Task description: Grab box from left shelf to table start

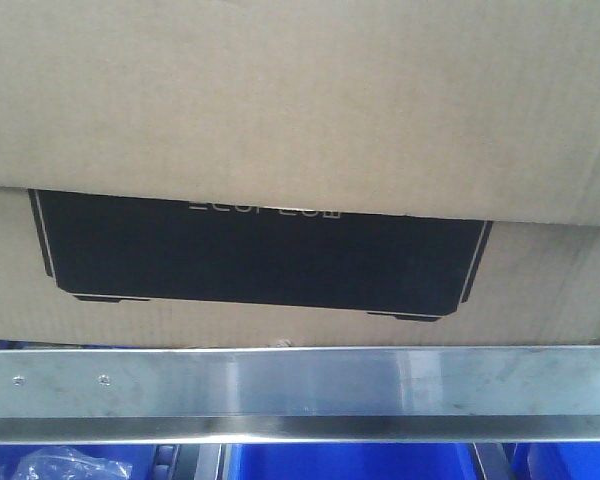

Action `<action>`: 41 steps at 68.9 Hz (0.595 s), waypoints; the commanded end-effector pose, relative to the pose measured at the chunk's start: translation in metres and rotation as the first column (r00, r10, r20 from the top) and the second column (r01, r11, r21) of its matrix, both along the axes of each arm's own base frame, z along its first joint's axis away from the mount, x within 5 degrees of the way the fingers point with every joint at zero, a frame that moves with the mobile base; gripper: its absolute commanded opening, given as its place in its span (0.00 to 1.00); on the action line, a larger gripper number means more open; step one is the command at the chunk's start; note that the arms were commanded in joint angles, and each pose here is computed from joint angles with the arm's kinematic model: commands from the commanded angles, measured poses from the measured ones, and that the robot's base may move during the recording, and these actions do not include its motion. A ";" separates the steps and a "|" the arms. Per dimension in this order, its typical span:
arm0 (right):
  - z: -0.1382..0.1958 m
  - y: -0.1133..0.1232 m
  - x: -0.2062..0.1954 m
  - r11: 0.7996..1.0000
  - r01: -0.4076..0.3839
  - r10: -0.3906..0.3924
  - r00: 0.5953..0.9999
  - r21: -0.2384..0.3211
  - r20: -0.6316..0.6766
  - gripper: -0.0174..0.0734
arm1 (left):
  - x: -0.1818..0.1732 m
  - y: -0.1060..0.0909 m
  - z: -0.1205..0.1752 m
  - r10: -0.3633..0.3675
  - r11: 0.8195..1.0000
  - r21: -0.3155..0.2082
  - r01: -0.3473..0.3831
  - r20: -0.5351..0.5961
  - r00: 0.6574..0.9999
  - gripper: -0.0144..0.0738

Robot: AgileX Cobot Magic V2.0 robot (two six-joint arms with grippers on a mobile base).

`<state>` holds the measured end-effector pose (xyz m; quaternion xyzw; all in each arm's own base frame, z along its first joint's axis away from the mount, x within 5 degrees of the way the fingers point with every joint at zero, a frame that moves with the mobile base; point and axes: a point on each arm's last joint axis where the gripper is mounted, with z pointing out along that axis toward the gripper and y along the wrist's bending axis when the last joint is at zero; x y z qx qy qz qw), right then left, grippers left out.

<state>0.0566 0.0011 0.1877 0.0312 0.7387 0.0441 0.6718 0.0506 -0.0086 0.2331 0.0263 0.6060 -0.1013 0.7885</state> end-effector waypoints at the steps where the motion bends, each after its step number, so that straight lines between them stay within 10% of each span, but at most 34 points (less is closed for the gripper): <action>1: 0.009 0.000 0.000 1.000 -0.001 0.004 0.994 -0.024 0.106 0.26 | -0.014 0.002 0.046 0.000 1.000 -0.029 0.007 0.215 0.977 0.06; 13: 0.009 0.000 0.000 1.000 -0.001 0.004 0.994 -0.024 0.106 0.26 | -0.021 0.003 0.093 0.008 0.999 0.041 -0.015 0.172 0.985 0.16; 27: 0.009 0.000 0.000 1.000 -0.001 0.004 0.994 -0.024 0.106 0.26 | -0.012 0.002 0.131 0.014 0.998 0.062 -0.017 0.050 0.999 0.65; 41: 0.009 0.000 0.000 1.000 -0.001 0.004 0.994 -0.024 0.106 0.26 | 0.007 0.000 0.170 0.027 0.995 0.098 -0.011 -0.168 0.985 0.62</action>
